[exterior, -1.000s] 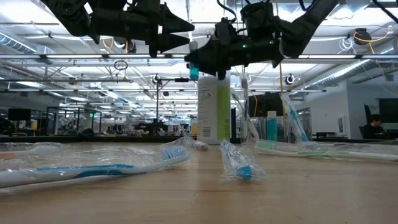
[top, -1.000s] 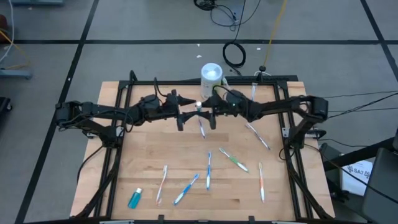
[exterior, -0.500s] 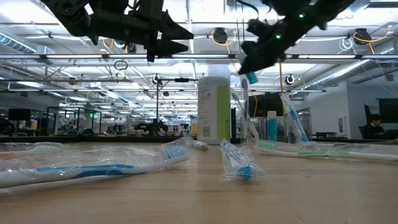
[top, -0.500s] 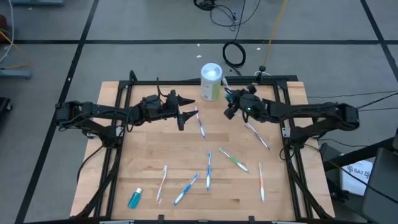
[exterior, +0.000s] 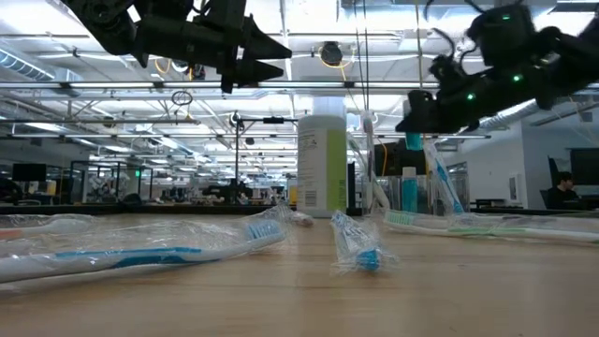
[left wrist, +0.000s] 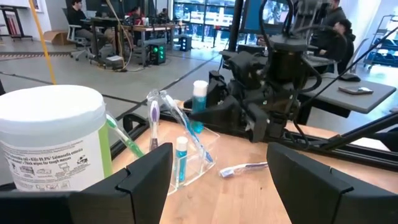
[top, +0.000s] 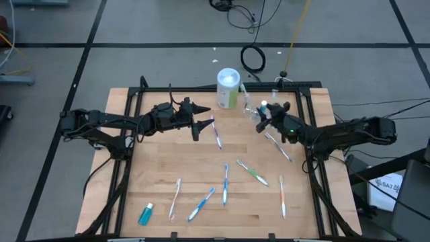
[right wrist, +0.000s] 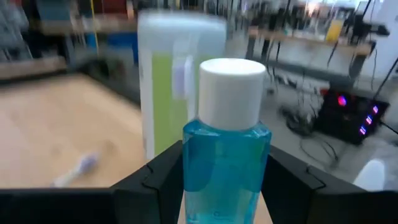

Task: Pick & Place toothbrushing station
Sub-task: Put the top blue mouthwash into the transparent organizer

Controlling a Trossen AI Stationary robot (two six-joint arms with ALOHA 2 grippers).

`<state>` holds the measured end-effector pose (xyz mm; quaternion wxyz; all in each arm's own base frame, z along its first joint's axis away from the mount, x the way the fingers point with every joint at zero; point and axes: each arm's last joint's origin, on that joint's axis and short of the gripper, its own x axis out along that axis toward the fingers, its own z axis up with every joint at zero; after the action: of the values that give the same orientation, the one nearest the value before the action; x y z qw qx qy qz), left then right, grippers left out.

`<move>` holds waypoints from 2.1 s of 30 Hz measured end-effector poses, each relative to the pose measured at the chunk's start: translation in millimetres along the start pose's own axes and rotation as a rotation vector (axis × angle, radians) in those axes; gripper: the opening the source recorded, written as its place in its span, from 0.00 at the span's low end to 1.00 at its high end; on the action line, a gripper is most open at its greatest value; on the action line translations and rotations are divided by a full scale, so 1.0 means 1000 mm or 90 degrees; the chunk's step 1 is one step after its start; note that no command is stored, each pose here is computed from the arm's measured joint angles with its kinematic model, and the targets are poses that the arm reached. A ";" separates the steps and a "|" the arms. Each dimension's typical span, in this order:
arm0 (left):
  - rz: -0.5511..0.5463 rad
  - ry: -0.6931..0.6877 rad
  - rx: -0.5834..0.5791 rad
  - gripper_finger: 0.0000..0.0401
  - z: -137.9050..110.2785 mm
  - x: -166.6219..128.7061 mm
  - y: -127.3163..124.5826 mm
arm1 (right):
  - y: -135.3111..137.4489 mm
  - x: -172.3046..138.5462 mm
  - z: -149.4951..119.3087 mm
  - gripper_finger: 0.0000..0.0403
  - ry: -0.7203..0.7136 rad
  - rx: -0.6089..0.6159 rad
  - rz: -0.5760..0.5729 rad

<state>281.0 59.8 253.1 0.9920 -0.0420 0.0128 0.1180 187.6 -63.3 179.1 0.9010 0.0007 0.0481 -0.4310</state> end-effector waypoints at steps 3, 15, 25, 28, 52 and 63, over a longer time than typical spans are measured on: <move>0.000 -0.005 0.000 0.67 0.001 0.000 0.000 | -0.004 -0.005 -0.006 0.43 -0.023 0.016 0.002; 0.000 -0.023 0.015 0.67 0.004 0.000 0.000 | -0.008 0.003 -0.033 0.42 0.065 0.007 -0.028; 0.000 -0.039 0.034 0.67 0.006 0.000 0.000 | -0.013 0.013 -0.046 0.42 0.101 0.020 -0.066; 0.001 -0.039 0.034 0.67 0.006 0.000 0.000 | -0.013 0.014 -0.048 0.42 0.105 0.017 -0.063; 0.001 -0.029 0.033 0.67 0.004 0.000 0.001 | -0.019 0.017 -0.051 0.43 0.133 0.004 -0.047; 0.001 -0.029 0.031 0.67 0.004 0.000 0.001 | -0.019 0.018 -0.051 0.57 0.132 0.004 -0.045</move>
<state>280.8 60.7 257.5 0.9928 -0.0149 -0.0067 0.1190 179.6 -87.3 127.7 0.8756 0.0466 0.1393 -0.4602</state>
